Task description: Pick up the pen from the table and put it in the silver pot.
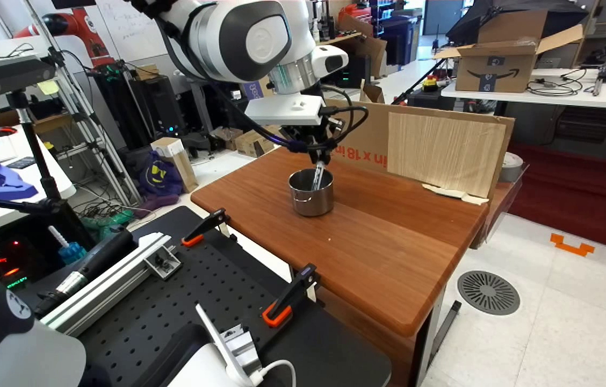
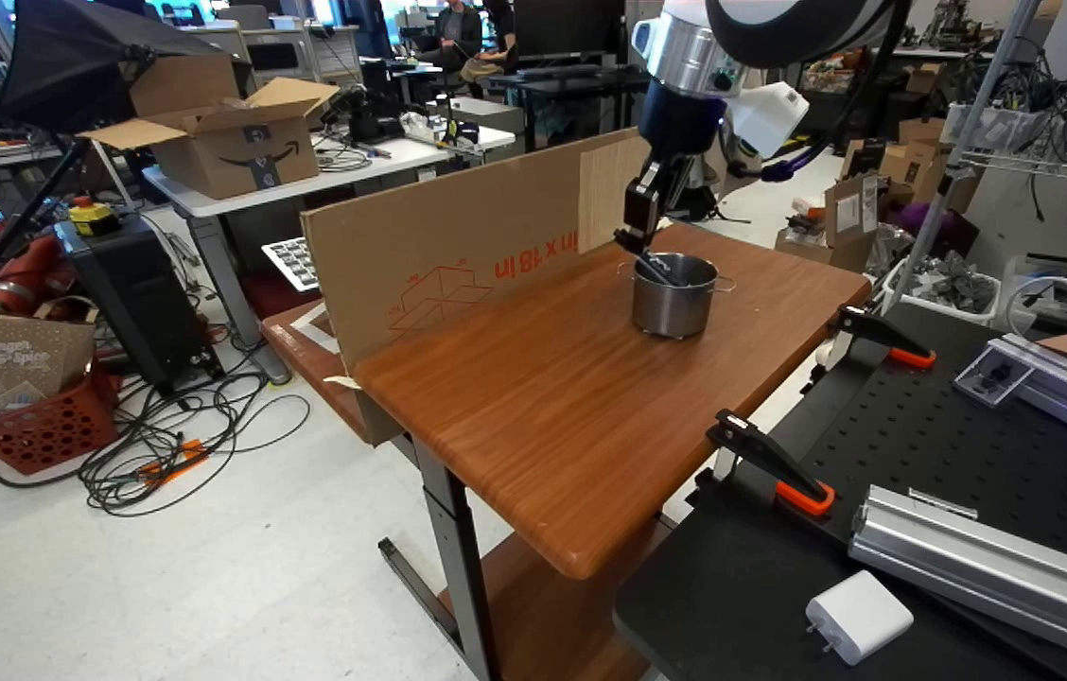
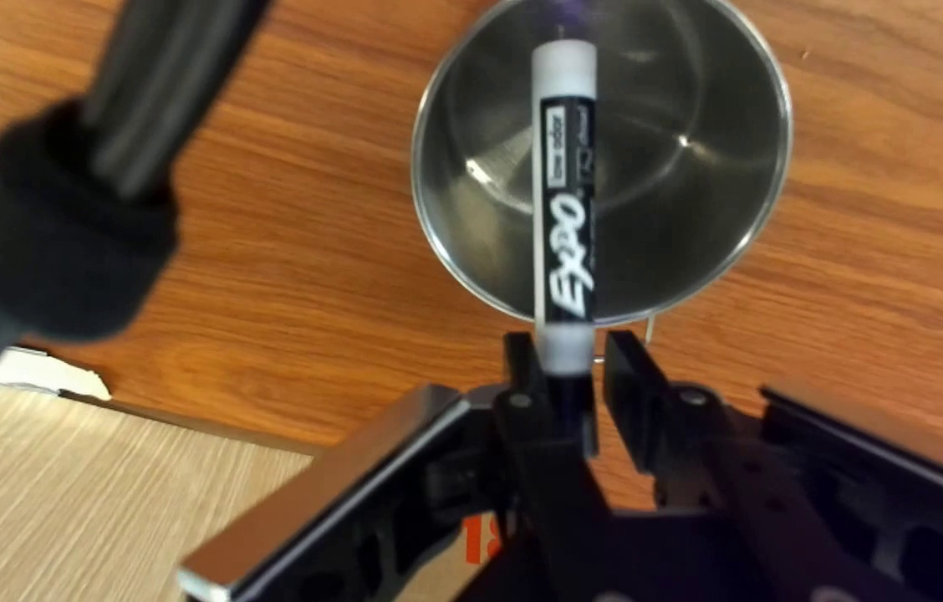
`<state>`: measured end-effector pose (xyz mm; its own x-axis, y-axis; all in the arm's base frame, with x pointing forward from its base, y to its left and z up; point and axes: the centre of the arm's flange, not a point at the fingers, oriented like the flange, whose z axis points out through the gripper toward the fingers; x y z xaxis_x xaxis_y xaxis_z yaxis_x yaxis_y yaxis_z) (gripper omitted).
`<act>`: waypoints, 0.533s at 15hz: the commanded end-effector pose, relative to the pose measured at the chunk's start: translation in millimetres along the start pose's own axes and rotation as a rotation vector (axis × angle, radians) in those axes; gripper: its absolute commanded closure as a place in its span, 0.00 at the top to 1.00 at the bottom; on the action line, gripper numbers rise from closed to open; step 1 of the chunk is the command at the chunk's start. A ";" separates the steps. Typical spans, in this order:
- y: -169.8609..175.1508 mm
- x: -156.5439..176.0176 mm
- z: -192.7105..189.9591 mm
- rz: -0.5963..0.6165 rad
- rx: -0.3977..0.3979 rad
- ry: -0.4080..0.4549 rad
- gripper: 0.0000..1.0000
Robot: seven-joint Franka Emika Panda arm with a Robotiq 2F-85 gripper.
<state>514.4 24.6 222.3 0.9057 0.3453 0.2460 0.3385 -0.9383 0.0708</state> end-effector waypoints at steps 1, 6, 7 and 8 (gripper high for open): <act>6.1 4.8 1.9 -0.022 0.015 0.002 0.59; 11.4 7.8 -1.5 -0.021 0.024 0.009 0.95; 12.5 8.0 -5.1 -0.019 0.026 0.010 0.99; 13.1 8.0 -7.9 -0.018 0.029 0.015 1.00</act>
<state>520.8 20.6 226.2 0.8979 0.3560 0.2590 0.3506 -0.9340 0.0687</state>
